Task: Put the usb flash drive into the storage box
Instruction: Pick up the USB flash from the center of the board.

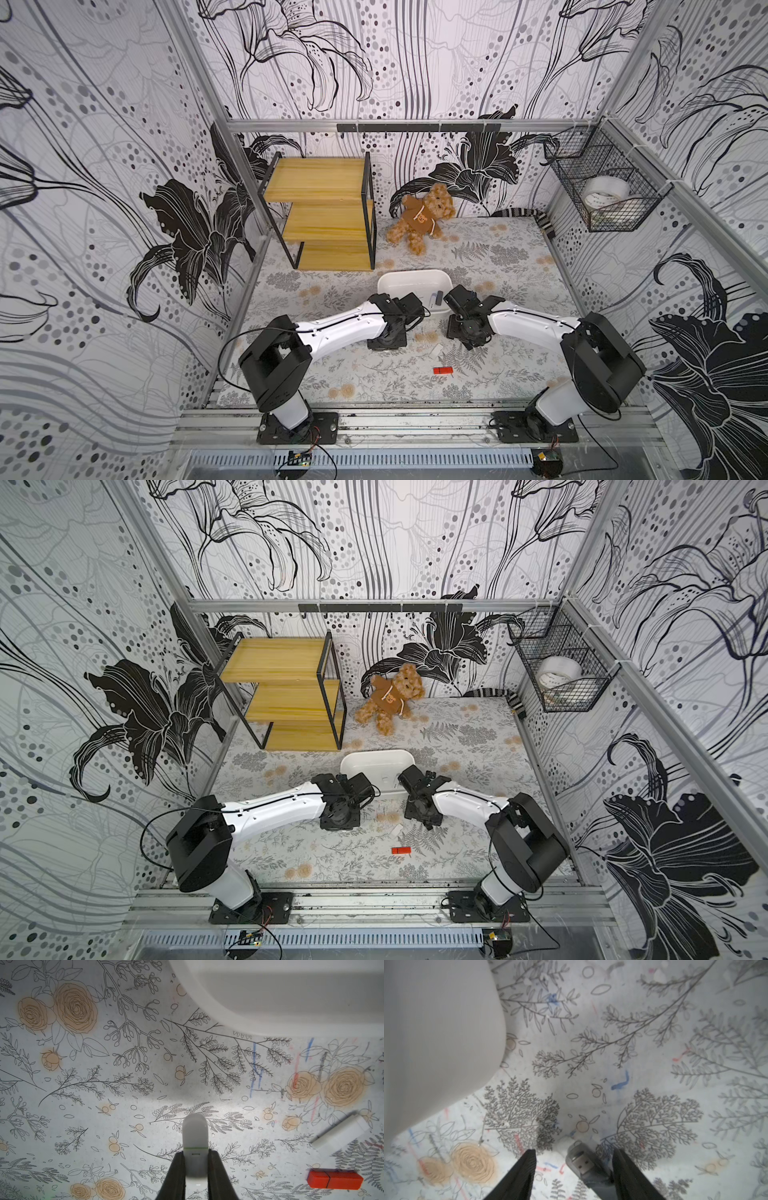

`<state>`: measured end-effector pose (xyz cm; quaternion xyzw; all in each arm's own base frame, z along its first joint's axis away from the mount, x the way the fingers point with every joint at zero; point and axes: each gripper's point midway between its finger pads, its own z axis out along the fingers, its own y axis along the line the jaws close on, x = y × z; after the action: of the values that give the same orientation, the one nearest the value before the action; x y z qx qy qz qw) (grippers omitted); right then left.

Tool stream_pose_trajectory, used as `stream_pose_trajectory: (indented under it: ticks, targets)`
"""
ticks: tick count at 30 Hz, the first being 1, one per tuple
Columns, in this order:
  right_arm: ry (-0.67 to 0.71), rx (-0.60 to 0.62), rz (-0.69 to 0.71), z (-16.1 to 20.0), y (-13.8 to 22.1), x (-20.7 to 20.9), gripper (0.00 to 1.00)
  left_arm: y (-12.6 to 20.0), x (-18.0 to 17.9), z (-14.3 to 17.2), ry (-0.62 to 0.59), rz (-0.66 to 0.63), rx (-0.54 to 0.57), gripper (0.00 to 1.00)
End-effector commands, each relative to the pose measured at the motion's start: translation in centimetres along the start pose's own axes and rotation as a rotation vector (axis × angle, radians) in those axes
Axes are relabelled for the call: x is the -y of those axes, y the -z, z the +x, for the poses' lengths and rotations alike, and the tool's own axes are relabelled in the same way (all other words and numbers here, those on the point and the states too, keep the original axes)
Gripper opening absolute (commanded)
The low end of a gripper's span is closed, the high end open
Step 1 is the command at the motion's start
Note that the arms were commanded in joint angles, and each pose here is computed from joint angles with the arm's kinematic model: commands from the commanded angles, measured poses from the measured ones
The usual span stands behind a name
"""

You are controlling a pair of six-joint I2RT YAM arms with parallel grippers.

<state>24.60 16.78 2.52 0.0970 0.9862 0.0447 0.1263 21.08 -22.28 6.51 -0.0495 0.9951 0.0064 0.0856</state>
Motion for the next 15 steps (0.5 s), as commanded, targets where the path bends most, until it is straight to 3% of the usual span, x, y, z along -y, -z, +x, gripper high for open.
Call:
stream_pose_trajectory:
  ticks: [1,15]
  targets:
    - [0.038,-0.05,-0.002,1.8,0.4,0.8,0.63,0.1,0.0,-0.2,0.001,0.015,0.008,0.0]
    - [0.05,-0.091,0.066,3.5,0.1,2.0,0.55,0.6,0.2,-0.4,-0.001,0.024,0.018,0.0]
